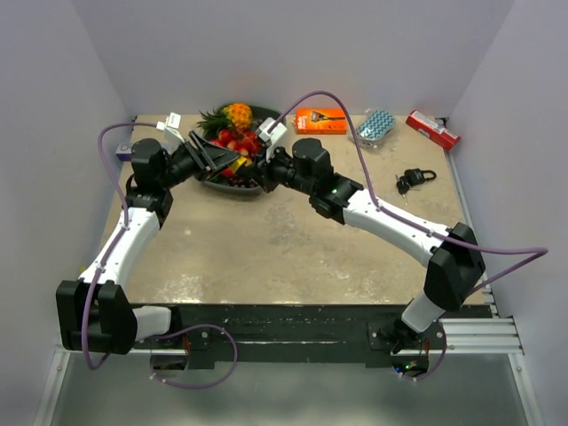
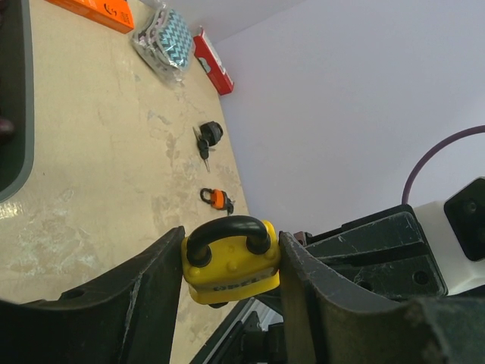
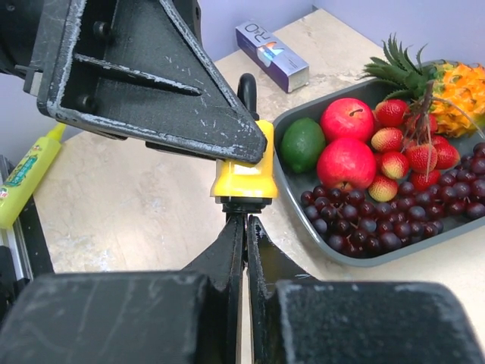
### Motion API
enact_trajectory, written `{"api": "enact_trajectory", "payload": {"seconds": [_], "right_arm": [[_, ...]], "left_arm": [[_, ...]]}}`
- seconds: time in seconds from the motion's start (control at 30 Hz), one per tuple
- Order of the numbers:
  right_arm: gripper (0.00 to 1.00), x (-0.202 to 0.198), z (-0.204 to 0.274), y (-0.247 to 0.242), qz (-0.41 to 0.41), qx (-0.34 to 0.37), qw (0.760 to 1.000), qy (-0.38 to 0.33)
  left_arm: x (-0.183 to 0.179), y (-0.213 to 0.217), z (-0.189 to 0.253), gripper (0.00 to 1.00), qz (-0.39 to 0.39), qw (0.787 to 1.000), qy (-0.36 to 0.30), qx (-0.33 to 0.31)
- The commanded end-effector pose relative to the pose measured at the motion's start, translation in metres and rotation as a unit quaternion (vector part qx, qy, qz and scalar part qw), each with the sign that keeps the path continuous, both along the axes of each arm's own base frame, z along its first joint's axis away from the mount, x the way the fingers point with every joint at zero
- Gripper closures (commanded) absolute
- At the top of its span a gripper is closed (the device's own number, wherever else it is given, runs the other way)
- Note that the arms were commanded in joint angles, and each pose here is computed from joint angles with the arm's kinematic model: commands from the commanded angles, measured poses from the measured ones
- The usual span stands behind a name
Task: Lock with the key
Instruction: Lock the lock, then place the key at the center of the board.
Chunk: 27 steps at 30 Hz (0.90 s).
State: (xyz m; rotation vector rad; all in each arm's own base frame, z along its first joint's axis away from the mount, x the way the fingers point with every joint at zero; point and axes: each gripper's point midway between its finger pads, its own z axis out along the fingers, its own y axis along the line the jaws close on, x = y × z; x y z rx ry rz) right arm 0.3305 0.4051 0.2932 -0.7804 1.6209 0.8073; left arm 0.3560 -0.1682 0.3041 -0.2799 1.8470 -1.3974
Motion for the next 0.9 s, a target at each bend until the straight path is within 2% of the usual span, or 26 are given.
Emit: {"api": "enact_trajectory", "payload": {"seconds": [0.0,0.13,0.3,0.43,0.5,0.57,0.6,0.73,0.87], "right_arm": [[1.0,-0.016,0.024,-0.006,0.026,0.02,0.999,-0.023],[1.0,-0.021,0.02,-0.009,0.028,0.02,0.999,-0.018],[1.0,-0.021,0.014,-0.012,0.019,0.023,1.0,-0.001],[1.0,-0.021,0.002,-0.004,0.021,0.028,0.999,0.03],[1.0,-0.022,-0.003,0.005,0.03,0.041,0.997,0.054],[1.0,-0.024,-0.02,0.022,0.05,0.032,0.995,0.075],[1.0,-0.026,-0.026,0.03,0.06,0.029,0.995,0.071],[1.0,-0.06,-0.056,0.079,0.128,0.014,0.989,0.072],[1.0,-0.072,-0.096,0.122,0.155,0.0,0.985,0.076]], "left_arm": [[0.014,0.022,0.035,1.0,0.048,0.998,-0.043,-0.013],[0.042,0.047,0.046,1.0,0.101,0.994,-0.048,-0.013],[0.055,0.069,0.055,1.0,0.137,0.989,-0.057,-0.006],[0.058,0.094,0.049,1.0,0.166,0.984,-0.054,0.038],[0.056,0.114,0.039,1.0,0.185,0.977,-0.052,0.087],[0.047,0.134,0.021,1.0,0.203,0.969,-0.023,0.139],[0.045,0.158,0.014,1.0,0.226,0.963,-0.005,0.15],[0.023,0.207,-0.018,1.0,0.228,0.957,0.062,0.166],[0.005,0.246,-0.037,1.0,0.218,0.942,0.092,0.239]]}}
